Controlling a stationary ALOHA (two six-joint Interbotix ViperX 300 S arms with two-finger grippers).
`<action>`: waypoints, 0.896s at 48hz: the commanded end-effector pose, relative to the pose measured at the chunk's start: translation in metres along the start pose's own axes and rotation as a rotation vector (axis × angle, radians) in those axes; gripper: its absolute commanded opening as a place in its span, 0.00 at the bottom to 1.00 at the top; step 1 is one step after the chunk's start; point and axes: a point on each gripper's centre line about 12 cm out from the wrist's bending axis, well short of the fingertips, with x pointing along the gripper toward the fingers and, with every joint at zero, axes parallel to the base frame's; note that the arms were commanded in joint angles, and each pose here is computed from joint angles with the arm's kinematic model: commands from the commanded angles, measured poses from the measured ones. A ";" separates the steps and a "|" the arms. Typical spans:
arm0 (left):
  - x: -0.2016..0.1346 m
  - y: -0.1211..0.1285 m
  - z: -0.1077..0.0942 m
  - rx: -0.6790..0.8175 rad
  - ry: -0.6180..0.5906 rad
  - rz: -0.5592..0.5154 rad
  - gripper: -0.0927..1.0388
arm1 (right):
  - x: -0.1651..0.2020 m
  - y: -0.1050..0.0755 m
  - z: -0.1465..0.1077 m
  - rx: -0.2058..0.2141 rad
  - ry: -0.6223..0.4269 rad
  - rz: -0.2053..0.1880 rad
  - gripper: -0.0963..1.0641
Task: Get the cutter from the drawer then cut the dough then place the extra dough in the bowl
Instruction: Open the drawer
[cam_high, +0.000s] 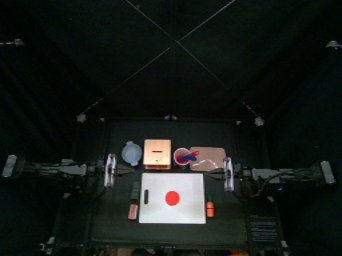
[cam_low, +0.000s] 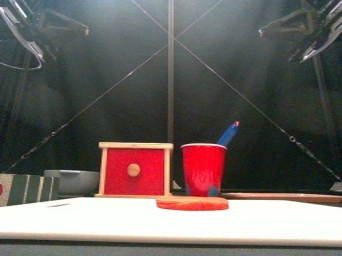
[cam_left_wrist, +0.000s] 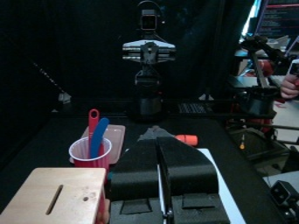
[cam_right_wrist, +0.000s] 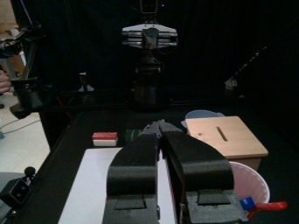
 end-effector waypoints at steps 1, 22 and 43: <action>0.010 0.000 -0.026 -0.045 0.006 0.007 0.12 | 0.013 -0.018 0.001 -0.022 0.011 -0.082 0.10; 0.081 -0.003 -0.091 -0.359 0.098 0.207 0.15 | 0.201 -0.099 -0.072 -0.225 0.199 -0.120 0.10; 0.111 -0.008 -0.125 -0.699 0.153 0.472 0.70 | 0.260 -0.144 -0.131 -0.220 0.274 -0.160 0.10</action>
